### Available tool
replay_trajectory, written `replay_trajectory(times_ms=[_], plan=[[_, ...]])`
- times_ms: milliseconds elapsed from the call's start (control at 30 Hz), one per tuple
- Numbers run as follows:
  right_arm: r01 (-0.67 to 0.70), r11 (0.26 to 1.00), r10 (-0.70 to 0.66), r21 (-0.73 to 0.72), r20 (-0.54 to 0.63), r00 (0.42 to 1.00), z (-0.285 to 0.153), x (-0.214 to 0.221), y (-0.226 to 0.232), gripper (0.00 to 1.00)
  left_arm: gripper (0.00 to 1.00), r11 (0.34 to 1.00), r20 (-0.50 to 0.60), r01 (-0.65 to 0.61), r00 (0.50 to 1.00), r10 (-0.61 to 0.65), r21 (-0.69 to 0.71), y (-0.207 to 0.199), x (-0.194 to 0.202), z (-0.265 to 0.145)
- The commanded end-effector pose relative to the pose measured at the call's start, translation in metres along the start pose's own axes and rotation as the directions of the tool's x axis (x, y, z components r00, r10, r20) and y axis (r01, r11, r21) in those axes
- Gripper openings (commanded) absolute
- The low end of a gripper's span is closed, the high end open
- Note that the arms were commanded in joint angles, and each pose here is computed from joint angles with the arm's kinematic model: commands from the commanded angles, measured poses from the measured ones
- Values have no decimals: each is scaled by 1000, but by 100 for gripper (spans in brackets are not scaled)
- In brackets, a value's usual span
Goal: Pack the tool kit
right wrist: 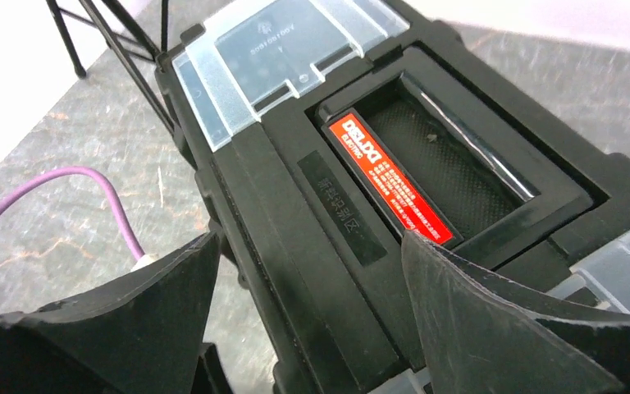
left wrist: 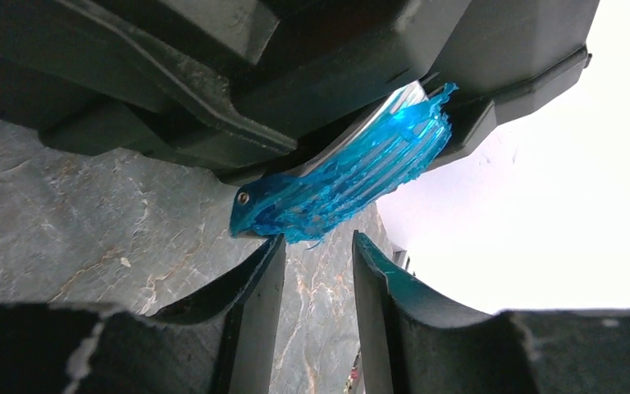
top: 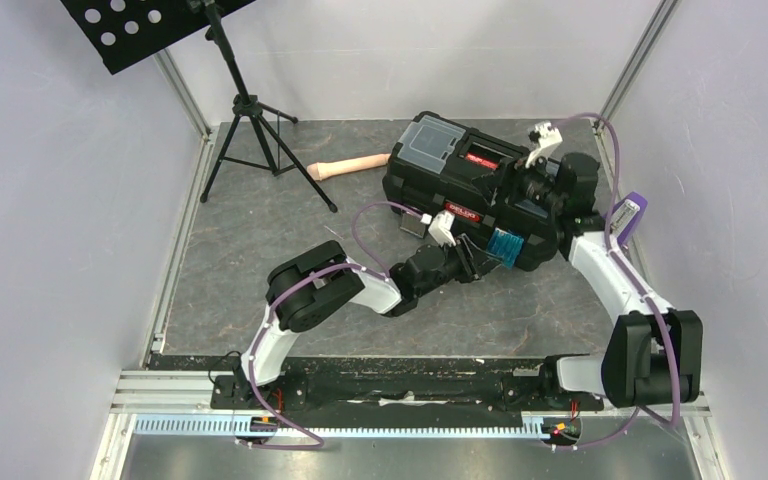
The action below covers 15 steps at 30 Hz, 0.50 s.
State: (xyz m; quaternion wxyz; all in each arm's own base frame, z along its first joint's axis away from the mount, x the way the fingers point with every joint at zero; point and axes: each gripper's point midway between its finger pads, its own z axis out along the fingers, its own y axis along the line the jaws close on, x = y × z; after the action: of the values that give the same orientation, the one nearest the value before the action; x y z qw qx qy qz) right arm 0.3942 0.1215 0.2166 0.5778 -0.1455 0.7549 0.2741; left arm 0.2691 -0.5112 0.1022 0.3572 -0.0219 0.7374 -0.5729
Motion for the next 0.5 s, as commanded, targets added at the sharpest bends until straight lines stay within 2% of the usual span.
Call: replay_trajectory(times_ms=[0, 67, 167, 233, 367, 467], plan=[[-311, 919, 395, 244, -590, 704, -52, 132, 13, 86, 46, 939, 37, -107, 991, 125, -327, 98, -13, -20], [-190, 953, 291, 235, -539, 791, -38, 77, -12, 90, 48, 948, 59, -110, 989, 134, -298, 88, -21, -21], [-88, 956, 213, 280, -455, 865, -29, 15, -57, 96, 50, 957, 76, -128, 985, 152, -258, 72, -30, -21], [-54, 959, 171, 280, -414, 894, -25, -13, -80, 98, 53, 963, 89, -134, 983, 158, -235, 63, -36, -23], [3, 970, 104, 245, -424, 900, -11, -29, -103, 98, 57, 974, 118, -145, 979, 167, -176, 36, -49, -33], [-34, 974, 133, 225, -441, 887, -5, -17, -117, 98, 59, 977, 146, -160, 973, 180, -142, 14, -63, -42]])
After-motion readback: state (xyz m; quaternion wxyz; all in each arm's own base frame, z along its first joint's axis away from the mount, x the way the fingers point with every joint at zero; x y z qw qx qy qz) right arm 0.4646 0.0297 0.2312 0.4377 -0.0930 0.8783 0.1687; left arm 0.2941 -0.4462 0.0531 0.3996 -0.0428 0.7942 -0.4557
